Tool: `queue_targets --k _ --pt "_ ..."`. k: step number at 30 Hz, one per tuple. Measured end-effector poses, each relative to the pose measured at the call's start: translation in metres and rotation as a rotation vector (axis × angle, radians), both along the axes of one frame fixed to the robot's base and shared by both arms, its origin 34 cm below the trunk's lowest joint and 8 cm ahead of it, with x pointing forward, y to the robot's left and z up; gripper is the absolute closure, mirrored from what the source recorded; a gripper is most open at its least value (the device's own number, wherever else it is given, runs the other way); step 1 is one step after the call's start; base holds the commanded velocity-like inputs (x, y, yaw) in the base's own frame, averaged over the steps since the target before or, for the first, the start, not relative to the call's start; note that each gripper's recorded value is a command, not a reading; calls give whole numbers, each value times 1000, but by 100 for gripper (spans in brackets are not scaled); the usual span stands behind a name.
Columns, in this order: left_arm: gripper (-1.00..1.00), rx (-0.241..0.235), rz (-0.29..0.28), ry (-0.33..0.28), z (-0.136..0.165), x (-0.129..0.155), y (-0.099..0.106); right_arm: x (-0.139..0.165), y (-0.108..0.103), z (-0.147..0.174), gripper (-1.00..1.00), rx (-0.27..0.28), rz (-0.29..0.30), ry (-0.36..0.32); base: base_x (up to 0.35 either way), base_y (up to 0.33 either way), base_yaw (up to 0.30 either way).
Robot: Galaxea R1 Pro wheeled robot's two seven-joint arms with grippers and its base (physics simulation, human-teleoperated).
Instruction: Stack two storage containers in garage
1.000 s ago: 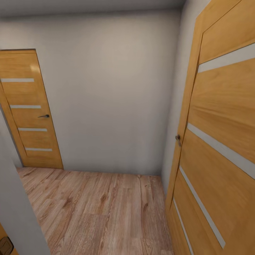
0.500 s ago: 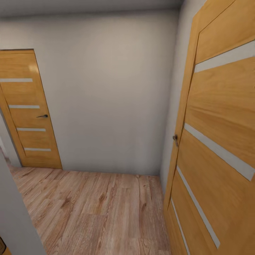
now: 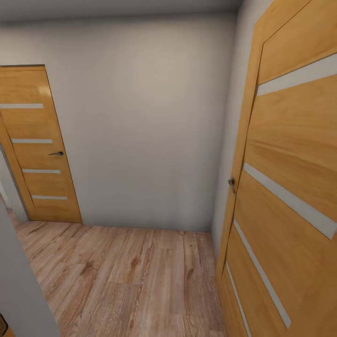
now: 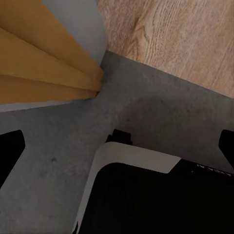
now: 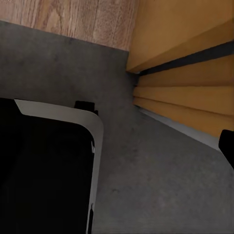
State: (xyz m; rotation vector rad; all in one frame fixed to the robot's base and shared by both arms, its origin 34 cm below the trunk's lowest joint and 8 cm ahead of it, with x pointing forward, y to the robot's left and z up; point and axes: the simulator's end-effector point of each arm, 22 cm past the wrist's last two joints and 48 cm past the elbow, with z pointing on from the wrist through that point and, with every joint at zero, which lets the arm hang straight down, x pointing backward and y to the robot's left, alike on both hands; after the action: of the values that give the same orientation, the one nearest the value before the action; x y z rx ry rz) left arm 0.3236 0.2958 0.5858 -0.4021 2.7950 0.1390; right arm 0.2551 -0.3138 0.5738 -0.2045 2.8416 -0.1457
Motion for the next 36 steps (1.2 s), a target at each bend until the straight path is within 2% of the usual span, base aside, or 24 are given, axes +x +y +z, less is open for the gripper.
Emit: queue_targets --k 36 --pt "-100 1 0 8 0 -2 2 0 2 0 -100 2 0 -3 314 0 0"
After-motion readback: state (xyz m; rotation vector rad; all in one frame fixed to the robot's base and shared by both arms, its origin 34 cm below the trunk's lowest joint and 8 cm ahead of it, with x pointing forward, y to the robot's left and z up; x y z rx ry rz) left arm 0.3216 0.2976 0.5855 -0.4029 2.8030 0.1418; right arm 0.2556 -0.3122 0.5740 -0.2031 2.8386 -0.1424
